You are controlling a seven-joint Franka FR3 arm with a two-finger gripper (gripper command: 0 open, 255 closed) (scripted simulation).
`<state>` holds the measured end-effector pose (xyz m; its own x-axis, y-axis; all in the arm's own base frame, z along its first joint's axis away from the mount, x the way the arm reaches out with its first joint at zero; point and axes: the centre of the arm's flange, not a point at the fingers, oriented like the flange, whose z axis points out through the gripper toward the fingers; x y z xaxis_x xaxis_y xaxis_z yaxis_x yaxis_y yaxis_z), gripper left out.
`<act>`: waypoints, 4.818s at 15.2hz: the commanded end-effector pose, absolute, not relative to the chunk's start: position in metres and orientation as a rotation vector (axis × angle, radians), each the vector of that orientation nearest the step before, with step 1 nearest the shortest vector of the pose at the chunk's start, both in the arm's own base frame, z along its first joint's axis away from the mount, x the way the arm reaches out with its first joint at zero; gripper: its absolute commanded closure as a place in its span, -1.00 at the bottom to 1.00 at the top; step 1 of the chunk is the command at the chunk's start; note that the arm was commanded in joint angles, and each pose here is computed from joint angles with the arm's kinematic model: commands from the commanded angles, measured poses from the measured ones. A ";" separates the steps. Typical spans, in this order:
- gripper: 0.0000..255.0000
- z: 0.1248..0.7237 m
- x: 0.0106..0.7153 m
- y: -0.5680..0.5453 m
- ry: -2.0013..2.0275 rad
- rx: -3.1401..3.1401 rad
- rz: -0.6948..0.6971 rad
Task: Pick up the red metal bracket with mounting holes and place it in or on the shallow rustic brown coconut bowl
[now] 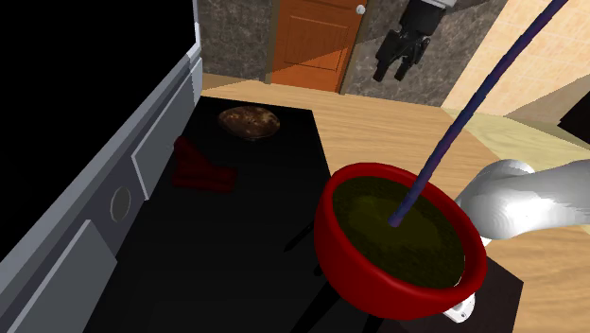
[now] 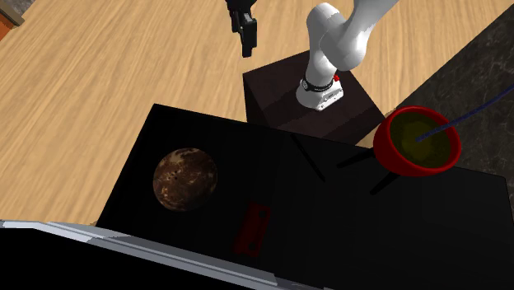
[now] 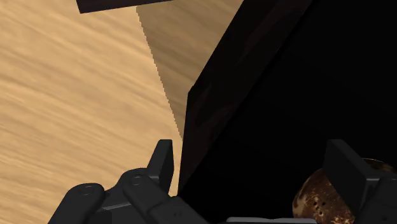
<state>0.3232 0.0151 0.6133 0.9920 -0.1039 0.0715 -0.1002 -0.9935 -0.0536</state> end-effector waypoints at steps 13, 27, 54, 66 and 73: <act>-1.00 0.558 0.421 0.127 -0.311 -3.080 -0.104; -1.00 0.492 0.487 0.287 -0.852 -2.986 -0.088; 1.00 0.402 0.499 0.411 -1.226 -2.860 -0.075; 1.00 0.418 0.499 0.411 -1.226 -2.860 -0.075; 1.00 0.455 0.499 0.411 -1.226 -2.860 -0.075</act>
<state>0.4987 0.4118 0.4480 0.6886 0.7230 0.0554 0.7244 -0.6893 -0.0073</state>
